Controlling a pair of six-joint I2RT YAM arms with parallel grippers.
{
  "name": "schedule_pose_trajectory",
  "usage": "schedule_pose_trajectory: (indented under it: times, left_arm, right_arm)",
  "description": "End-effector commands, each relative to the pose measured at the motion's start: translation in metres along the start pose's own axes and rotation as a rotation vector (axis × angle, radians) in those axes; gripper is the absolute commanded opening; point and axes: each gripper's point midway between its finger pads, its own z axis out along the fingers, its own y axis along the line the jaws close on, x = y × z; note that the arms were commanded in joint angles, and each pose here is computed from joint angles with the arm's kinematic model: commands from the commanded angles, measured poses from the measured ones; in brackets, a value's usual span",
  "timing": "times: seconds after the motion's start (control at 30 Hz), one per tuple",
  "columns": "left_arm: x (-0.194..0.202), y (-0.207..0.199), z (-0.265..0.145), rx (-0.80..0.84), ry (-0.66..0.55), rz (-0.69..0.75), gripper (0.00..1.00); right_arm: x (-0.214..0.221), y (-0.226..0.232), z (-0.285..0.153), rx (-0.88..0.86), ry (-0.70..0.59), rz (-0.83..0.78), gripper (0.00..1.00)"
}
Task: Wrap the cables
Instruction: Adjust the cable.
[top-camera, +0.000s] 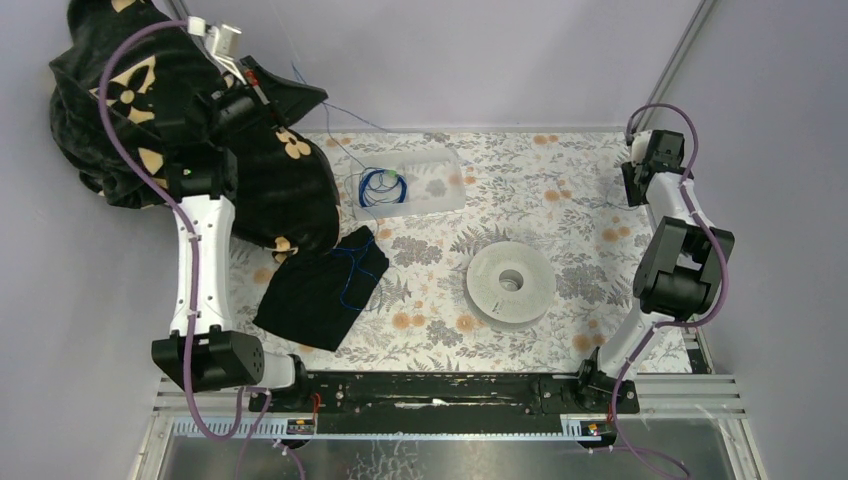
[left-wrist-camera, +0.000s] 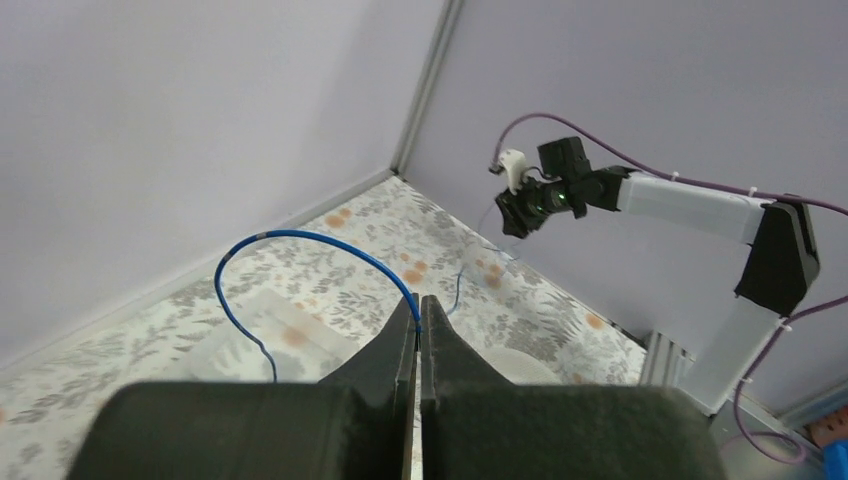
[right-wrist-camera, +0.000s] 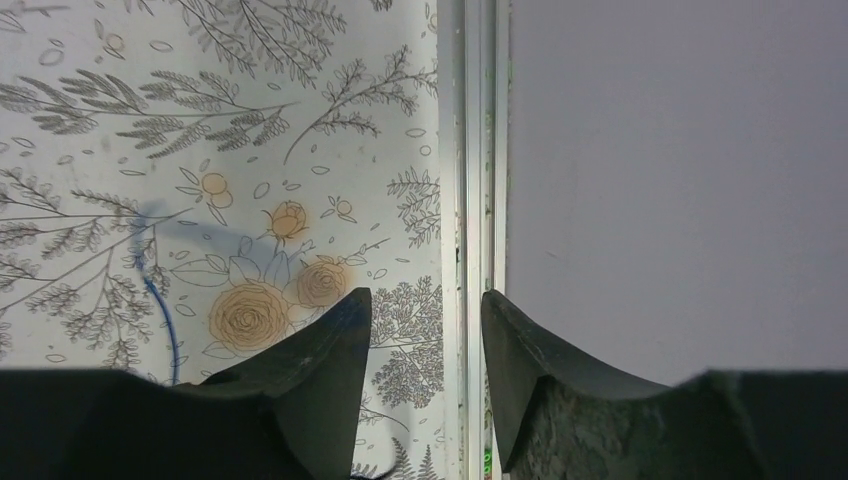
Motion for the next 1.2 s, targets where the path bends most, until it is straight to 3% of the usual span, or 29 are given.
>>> schedule_pose_trajectory:
  times: [0.0, 0.13, 0.2, 0.23, 0.3, 0.37, 0.57, 0.73, 0.87, 1.07, 1.17]
  left_arm:
    - [-0.031, 0.009, -0.019, -0.067, -0.045, 0.058, 0.00]
    - [-0.033, 0.020, -0.027, -0.112, -0.052, 0.062, 0.00]
    - [-0.029, 0.025, -0.028, -0.127, -0.051, 0.062, 0.00]
    - [-0.026, 0.028, -0.028, -0.133, -0.049, 0.060, 0.00]
    - [-0.017, 0.037, -0.029, -0.158, -0.039, 0.050, 0.00]
    - [-0.005, 0.045, -0.030, -0.174, -0.030, 0.039, 0.00]
    - [0.046, 0.071, -0.022, -0.235, 0.041, 0.019, 0.00]
    - [0.129, 0.092, 0.006, -0.315, 0.235, 0.039, 0.00]
    - [0.189, 0.101, 0.020, -0.350, 0.390, 0.062, 0.00]
    - [0.280, 0.092, 0.022, -0.292, 0.669, 0.094, 0.13]
    - [0.303, 0.094, 0.015, -0.294, 0.781, 0.111, 0.24]
  right_arm:
    - [-0.007, -0.016, 0.002, 0.007, -0.017, 0.012, 0.52]
    - [-0.004, -0.012, 0.006, -0.040, -0.025, 0.031, 0.47]
    - [-0.006, -0.001, 0.004, -0.103, -0.044, 0.037, 0.32]
    - [-0.009, 0.006, 0.002, -0.141, -0.062, 0.041, 0.19]
    - [-0.018, 0.018, -0.006, -0.219, -0.102, 0.056, 0.06]
    - [-0.030, 0.029, -0.017, -0.295, -0.147, 0.085, 0.01]
    - [-0.066, 0.063, -0.060, -0.557, -0.257, 0.199, 0.00]
    - [-0.097, 0.104, -0.113, -0.867, -0.312, 0.310, 0.00]
    - [-0.111, 0.136, -0.146, -0.961, -0.339, 0.292, 0.00]
    - [-0.127, 0.185, -0.198, -1.066, -0.401, 0.208, 0.00]
    - [-0.133, 0.200, -0.221, -1.086, -0.435, 0.167, 0.00]
